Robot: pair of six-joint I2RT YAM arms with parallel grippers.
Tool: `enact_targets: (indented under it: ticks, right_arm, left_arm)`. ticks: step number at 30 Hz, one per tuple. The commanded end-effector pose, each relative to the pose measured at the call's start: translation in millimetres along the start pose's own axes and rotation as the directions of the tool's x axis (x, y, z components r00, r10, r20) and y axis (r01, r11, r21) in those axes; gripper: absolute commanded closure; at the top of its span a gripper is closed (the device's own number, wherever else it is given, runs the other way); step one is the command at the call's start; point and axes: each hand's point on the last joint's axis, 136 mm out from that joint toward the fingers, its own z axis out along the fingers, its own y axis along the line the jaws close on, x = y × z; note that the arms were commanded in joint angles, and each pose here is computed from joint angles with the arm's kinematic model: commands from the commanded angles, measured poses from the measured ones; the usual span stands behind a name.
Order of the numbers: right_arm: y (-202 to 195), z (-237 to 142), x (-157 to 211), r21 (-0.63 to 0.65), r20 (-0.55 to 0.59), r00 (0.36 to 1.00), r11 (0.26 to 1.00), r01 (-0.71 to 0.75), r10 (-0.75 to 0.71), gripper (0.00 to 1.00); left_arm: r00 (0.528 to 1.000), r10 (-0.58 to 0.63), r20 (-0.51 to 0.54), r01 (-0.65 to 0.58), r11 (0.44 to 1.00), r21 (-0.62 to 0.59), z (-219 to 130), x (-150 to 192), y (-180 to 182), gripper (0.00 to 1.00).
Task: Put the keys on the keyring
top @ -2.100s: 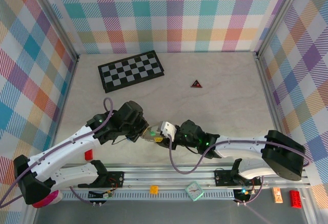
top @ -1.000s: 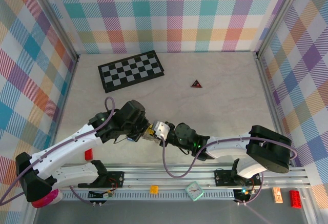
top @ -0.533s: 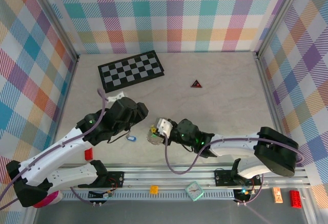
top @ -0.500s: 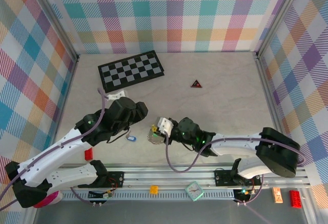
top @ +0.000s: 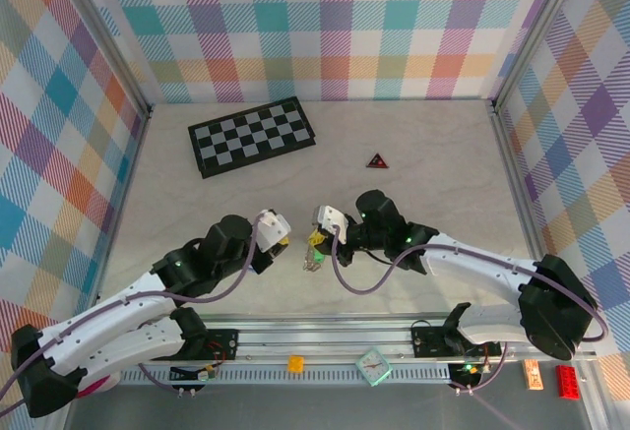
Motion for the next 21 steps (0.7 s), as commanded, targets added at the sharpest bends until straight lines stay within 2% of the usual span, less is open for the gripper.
enact_targets:
  ticks: [1,4,16,21]
  right_arm:
    - [17,-11,-17,-0.108,0.011,0.997,0.991,0.076,-0.075,1.0]
    - [17,-12,-20,-0.116,0.004,0.996,0.989,0.094,-0.094,1.0]
    - [15,-13,-27,-0.123,-0.013,0.992,0.985,0.122,-0.124,1.0]
    - [19,-14,-31,-0.146,0.011,0.992,0.981,0.126,-0.125,1.0]
  left_arm:
    - [0.969,0.192,0.155,-0.211,0.971,0.115,6,-22,-25,0.72]
    - [0.962,0.176,0.207,-0.212,0.963,0.168,11,-25,-37,0.71]
    - [0.968,0.085,0.237,-0.151,0.949,0.278,14,-21,-49,0.72]
    - [0.972,0.064,0.224,-0.13,0.948,0.291,17,-18,-50,0.78]
